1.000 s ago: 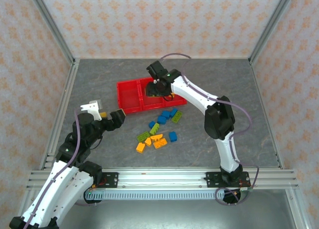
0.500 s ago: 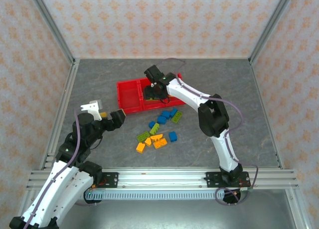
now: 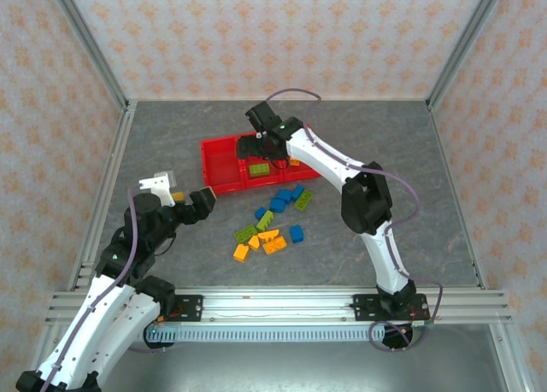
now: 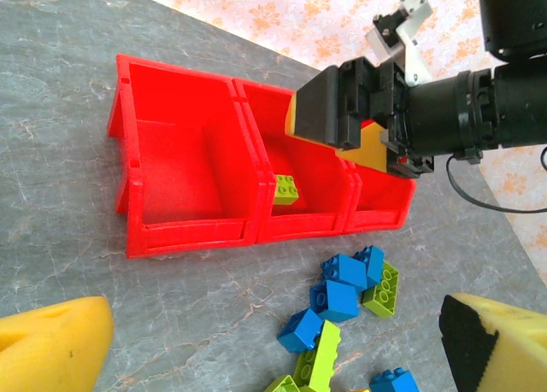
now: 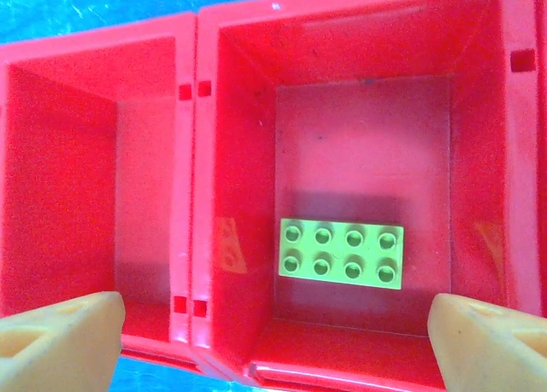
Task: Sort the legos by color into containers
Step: Place the lego in the container, then pick up the lego from the center of the table.
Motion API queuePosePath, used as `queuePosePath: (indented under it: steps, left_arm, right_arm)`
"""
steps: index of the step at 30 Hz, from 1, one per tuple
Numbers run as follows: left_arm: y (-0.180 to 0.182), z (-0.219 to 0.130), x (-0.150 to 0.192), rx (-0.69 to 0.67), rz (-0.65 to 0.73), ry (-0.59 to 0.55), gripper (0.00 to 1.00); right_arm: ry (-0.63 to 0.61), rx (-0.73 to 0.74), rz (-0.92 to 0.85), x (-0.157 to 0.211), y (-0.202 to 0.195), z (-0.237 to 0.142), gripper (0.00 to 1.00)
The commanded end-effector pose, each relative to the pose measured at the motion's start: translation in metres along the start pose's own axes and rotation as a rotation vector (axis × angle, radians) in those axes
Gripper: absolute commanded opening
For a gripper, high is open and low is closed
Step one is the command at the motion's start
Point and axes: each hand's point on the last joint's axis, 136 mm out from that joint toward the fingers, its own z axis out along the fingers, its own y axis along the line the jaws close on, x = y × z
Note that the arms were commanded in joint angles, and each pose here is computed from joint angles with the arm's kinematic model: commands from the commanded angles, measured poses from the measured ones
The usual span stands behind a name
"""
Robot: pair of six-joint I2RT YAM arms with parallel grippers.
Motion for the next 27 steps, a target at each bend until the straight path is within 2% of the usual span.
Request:
queuePosePath:
  steps: [1,6,10,13,16,22,27]
  left_arm:
    - [-0.006,0.001,-0.001,0.031,0.026,-0.008,0.99]
    - [-0.006,0.001,-0.001,0.031,0.026,-0.007,0.99]
    - [-0.006,0.001,-0.001,0.031,0.026,-0.009,0.99]
    - [-0.006,0.001,-0.001,0.031,0.025,-0.009,0.99]
    - [-0.006,0.001,-0.001,0.032,0.027,-0.009,0.99]
    - [-0.007,0.0,-0.001,0.037,0.027,-0.011,0.99]
    - [-0.009,0.002,0.001,0.047,0.03,-0.001,0.99]
  right_arm:
    - [-0.089,-0.038,0.02,-0.024,0.017,-0.051,0.92]
    - [-0.174,0.013,0.026,-0.039,0.009,-0.096,1.0]
    - [-0.231,0.148,0.061,-0.042,-0.019,-0.126,1.0]
    - [-0.239,0.22,0.123,-0.031,-0.041,-0.138,1.0]
    - [-0.223,0.246,0.173,-0.01,-0.057,-0.136,1.0]
    - [-0.15,0.292,0.264,0.056,-0.096,-0.113,1.0]
    - [-0.04,0.27,0.289,0.109,-0.113,-0.082,0.93]
